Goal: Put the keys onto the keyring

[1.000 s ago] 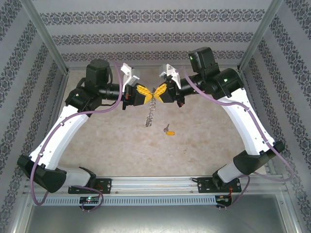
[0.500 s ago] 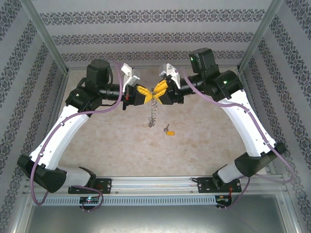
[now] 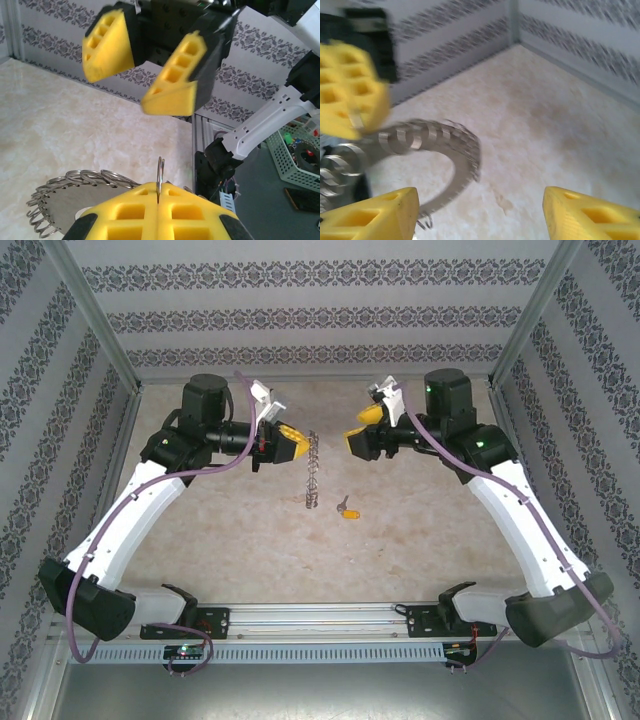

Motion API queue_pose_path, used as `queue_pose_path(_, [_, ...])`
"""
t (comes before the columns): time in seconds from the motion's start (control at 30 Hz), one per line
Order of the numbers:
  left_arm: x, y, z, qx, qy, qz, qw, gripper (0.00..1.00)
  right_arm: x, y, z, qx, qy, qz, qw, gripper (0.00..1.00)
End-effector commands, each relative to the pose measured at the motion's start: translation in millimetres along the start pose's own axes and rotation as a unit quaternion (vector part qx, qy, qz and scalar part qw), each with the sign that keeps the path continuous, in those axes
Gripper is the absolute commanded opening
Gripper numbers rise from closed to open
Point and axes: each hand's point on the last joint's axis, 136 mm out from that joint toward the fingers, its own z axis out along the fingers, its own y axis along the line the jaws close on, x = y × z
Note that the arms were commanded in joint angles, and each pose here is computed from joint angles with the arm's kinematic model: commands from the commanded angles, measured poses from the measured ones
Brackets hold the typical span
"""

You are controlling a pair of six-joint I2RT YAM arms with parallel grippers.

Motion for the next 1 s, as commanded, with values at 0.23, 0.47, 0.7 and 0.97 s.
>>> queue_pose_path(0.23, [26.0, 23.4, -19.4, -0.080, -0.011, -0.036, 0.996, 0.00, 167.5, -78.5, 59.7, 0.150, 0.254, 0.255, 0.921, 0.58])
queue_pose_path(0.47, [47.8, 30.2, -25.0, -0.108, -0.009, -0.069, 0.992, 0.00, 217.7, -76.7, 107.1, 0.112, 0.333, 0.283, 0.893, 0.56])
queue_pose_path(0.7, [57.7, 26.9, -30.0, -0.111, -0.014, -0.076, 0.991, 0.00, 249.4, -67.1, 133.0, 0.089, 0.371, 0.288, 0.878, 0.55])
queue_pose_path(0.97, [66.3, 29.7, -33.6, -0.109, -0.017, -0.095, 0.989, 0.00, 256.7, -60.5, 140.5, 0.092, 0.383, 0.273, 0.878, 0.56])
